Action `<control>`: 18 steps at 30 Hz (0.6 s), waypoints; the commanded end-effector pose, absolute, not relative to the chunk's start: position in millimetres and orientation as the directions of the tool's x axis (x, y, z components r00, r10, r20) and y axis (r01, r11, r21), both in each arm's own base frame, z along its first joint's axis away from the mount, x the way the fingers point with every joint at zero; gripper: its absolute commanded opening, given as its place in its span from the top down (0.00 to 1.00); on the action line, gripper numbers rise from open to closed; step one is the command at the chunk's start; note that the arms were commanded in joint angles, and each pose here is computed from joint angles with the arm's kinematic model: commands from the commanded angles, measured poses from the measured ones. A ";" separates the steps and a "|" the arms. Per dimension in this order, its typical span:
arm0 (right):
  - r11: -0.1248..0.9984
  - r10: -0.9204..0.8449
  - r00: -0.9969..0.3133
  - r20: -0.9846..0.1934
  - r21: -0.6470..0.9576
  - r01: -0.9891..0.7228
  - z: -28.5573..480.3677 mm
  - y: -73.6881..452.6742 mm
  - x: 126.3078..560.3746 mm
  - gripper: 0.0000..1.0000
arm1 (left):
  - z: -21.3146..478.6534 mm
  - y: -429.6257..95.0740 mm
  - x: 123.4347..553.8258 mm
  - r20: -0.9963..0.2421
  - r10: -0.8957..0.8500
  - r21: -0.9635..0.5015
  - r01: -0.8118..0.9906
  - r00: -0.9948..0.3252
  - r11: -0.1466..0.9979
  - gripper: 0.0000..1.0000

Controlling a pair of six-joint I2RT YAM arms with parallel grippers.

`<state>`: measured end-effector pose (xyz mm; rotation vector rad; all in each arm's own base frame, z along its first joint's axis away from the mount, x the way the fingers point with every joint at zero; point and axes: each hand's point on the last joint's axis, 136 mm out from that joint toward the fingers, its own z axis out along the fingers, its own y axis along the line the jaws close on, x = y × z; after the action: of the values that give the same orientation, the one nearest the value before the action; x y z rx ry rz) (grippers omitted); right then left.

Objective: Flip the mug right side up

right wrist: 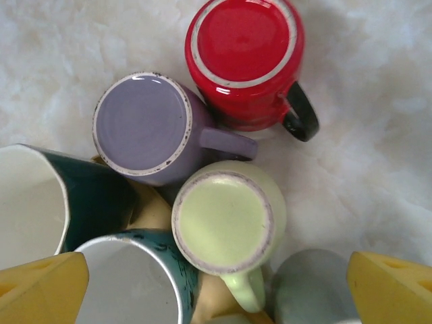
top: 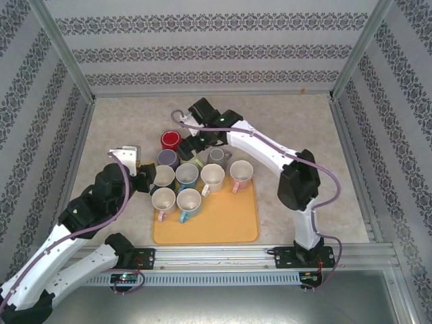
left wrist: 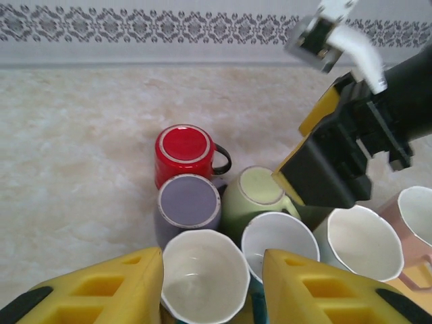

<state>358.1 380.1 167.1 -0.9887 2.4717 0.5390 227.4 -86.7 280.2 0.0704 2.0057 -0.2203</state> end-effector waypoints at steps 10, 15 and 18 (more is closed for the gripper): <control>0.674 -0.614 -0.703 -0.358 0.226 -0.704 125.0 390.2 357.4 0.02 | 293.5 -88.4 230.5 -0.925 -0.049 -0.122 0.172 -0.377 0.977 0.55; 0.689 -0.624 -0.710 -0.326 0.199 -0.697 110.7 386.7 362.9 0.03 | 292.9 -89.3 230.1 -0.924 -0.049 -0.125 0.179 -0.379 0.976 0.55; 0.700 -0.618 -0.719 -0.317 0.194 -0.687 105.5 385.2 367.6 0.05 | 293.2 -89.2 230.2 -0.924 -0.052 -0.128 0.179 -0.379 0.976 0.54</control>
<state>364.5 390.7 113.2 -1.0379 2.6552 0.4935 227.3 -90.4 285.6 0.0958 1.9822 -0.2398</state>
